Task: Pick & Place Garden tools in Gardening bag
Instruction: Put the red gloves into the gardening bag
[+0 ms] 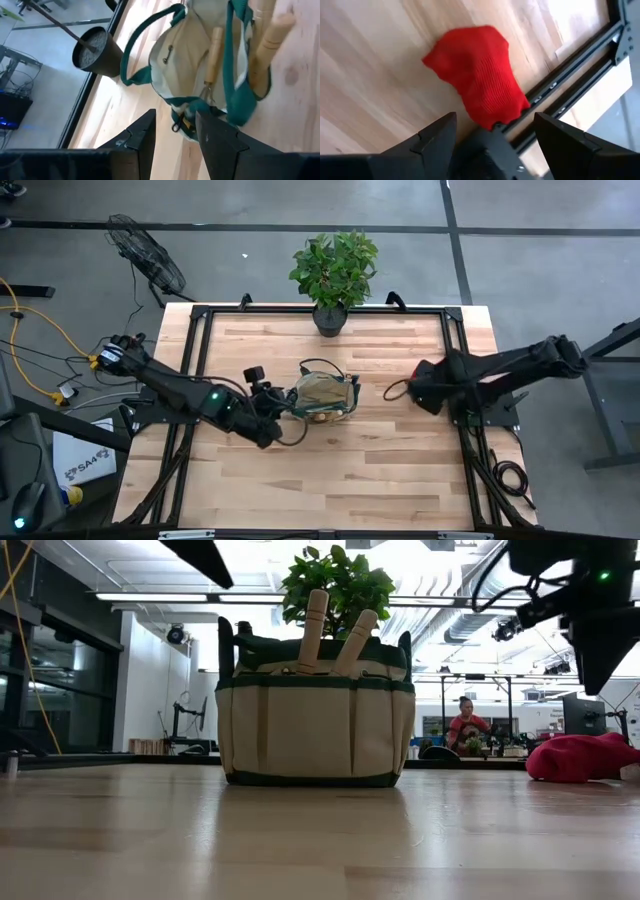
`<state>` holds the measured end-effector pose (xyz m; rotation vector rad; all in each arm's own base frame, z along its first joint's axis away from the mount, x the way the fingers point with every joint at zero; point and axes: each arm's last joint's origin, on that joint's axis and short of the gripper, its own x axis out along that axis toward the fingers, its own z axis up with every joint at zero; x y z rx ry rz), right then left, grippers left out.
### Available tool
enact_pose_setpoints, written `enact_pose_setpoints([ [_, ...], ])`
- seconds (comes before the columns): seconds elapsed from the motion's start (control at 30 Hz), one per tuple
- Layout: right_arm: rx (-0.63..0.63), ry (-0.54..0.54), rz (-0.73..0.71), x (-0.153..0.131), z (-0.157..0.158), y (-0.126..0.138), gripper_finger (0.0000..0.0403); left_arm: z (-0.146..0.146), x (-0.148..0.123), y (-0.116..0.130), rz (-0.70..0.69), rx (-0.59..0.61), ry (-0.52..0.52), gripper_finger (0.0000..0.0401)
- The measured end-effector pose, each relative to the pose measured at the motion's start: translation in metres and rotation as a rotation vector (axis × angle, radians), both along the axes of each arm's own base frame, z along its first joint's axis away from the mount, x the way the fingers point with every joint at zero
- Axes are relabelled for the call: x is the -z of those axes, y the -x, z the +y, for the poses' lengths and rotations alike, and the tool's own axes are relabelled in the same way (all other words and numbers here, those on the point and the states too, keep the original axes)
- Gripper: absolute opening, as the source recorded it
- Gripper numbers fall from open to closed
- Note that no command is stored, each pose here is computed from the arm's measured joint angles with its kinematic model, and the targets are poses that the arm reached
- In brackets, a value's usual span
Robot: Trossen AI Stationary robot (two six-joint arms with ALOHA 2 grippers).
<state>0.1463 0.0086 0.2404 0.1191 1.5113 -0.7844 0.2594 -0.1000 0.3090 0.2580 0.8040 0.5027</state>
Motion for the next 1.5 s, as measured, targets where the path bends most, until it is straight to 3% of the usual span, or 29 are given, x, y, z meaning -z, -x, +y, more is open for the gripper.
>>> enact_pose_setpoints([
  [0.17, -0.128, -0.106, 0.095, 0.001, -0.015, 0.000, 0.0259, -0.008, 0.002, 0.008, 0.017, -0.002, 0.005, 0.0134],
  [0.37, -0.249, -0.191, 0.112, 0.003, -0.028, -0.005, 0.0259, -0.015, 0.004, 0.020, 0.017, -0.037, -0.012, 0.0134],
  [1.0, -0.317, -0.308, 0.330, 0.046, -0.060, -0.039, 0.0259, -0.040, 0.005, 0.051, -0.039, -0.062, -0.035, 0.0134],
  [1.33, -0.326, -0.353, 0.387, 0.071, -0.070, -0.053, 0.0259, -0.042, 0.005, 0.053, -0.042, -0.061, -0.019, 0.0134],
  [1.5, -0.291, -0.431, 0.383, 0.084, -0.072, -0.058, 0.0259, -0.042, 0.006, 0.053, -0.044, -0.069, -0.006, 0.0134],
])
